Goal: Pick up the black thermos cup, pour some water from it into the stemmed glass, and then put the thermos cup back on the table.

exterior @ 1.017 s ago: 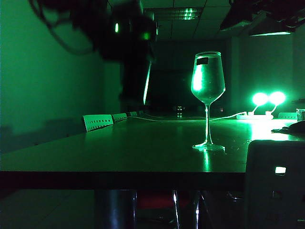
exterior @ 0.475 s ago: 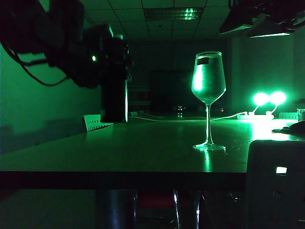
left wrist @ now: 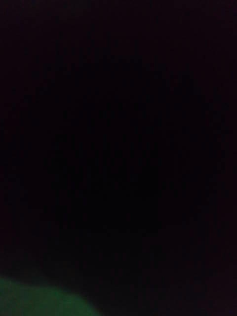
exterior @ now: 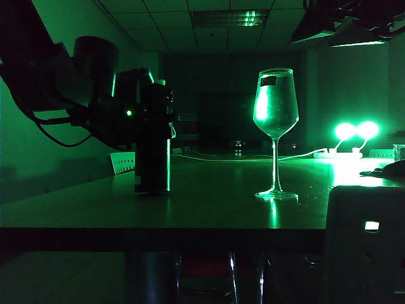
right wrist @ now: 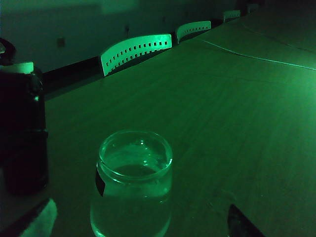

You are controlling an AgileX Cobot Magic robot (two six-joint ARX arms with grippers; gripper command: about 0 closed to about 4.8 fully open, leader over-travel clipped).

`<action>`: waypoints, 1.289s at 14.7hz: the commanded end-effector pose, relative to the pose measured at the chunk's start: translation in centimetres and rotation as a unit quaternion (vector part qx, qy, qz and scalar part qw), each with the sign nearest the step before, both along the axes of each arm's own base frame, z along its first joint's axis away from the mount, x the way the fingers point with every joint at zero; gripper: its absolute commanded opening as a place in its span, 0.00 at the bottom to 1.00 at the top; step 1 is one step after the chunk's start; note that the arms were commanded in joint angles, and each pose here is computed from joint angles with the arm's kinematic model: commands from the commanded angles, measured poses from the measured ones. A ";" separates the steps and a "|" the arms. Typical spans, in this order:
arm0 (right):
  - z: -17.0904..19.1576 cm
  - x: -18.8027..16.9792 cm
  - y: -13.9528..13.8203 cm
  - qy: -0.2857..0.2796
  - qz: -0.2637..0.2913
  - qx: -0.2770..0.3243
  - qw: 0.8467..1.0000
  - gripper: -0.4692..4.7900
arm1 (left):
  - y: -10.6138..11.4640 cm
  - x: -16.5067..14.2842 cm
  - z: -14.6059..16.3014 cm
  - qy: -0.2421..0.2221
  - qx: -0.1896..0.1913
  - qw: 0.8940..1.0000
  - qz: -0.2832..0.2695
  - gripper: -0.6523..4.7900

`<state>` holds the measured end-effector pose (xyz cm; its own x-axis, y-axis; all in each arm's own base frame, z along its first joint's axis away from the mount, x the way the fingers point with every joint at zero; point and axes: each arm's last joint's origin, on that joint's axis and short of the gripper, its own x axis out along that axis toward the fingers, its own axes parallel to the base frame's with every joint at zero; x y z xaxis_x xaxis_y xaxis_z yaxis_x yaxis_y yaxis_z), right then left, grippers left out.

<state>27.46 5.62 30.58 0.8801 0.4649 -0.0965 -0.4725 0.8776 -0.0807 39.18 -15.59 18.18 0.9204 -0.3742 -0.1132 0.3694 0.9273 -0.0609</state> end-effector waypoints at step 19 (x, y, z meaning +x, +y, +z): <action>0.3 0.1 0.0 -0.016 0.003 -0.006 1.000 1.00 | -0.7 0.4 -1.5 -0.025 -0.015 0.998 -0.061 1.00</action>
<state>27.56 5.63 30.47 0.8799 0.4649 -0.0987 -0.4734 0.8756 -0.0958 39.62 -16.27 16.57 0.8748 -0.4801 -0.0657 0.4756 0.8766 -0.0728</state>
